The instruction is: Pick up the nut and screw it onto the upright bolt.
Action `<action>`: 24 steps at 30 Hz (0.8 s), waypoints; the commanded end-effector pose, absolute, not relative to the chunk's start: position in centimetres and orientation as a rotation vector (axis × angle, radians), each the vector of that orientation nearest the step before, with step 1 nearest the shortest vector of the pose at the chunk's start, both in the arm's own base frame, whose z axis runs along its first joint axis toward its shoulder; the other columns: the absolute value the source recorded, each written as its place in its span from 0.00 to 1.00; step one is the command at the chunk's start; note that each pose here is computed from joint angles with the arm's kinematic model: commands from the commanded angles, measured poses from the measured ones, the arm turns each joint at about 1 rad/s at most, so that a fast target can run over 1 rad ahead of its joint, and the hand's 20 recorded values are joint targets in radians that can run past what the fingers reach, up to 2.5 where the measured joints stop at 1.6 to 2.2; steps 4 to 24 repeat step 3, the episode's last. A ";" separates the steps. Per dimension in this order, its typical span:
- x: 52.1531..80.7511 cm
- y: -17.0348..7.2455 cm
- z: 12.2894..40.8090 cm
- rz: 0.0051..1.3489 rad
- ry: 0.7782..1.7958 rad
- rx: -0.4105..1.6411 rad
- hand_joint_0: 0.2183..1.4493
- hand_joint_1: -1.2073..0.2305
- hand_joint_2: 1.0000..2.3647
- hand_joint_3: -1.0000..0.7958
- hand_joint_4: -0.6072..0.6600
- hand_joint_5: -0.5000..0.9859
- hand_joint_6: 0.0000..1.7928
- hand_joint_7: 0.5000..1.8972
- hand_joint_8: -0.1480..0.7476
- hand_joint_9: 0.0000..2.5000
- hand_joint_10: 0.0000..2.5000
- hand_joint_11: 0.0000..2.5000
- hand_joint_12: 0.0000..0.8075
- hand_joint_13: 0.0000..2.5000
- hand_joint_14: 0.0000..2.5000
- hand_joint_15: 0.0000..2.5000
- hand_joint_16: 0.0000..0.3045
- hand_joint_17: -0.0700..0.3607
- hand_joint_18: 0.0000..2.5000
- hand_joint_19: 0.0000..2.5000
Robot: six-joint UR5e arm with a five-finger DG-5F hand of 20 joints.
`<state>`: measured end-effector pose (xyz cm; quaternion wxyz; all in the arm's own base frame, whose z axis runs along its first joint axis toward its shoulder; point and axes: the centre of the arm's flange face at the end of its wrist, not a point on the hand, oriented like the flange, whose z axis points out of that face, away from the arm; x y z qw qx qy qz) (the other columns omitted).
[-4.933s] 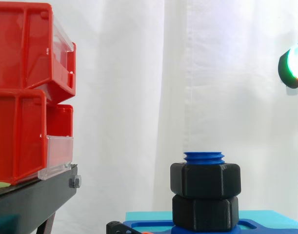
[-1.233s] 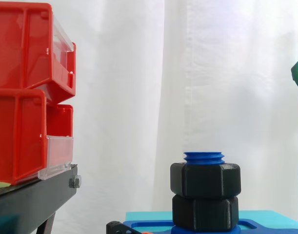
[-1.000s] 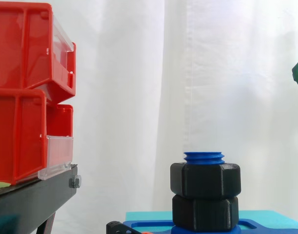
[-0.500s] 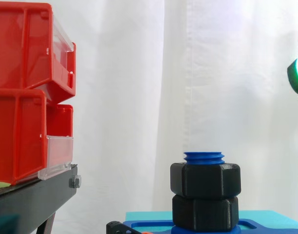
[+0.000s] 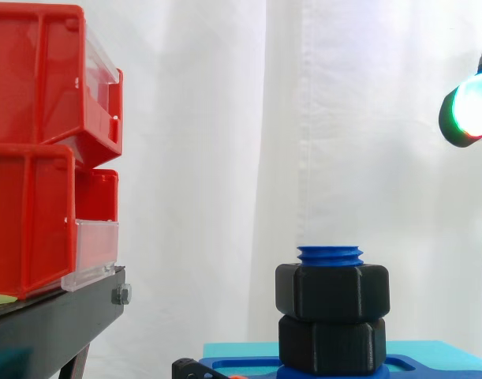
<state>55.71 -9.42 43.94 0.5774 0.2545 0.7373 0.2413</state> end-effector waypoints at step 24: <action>55.7 -9.4 44.0 0.566 1.725 0.595 0.23 0.65 0.00 0.28 0.54 0.17 0.28 0.16 0.38 0.00 0.00 0.00 0.45 0.00 0.00 0.00 0.15 0.40 0.00 0.00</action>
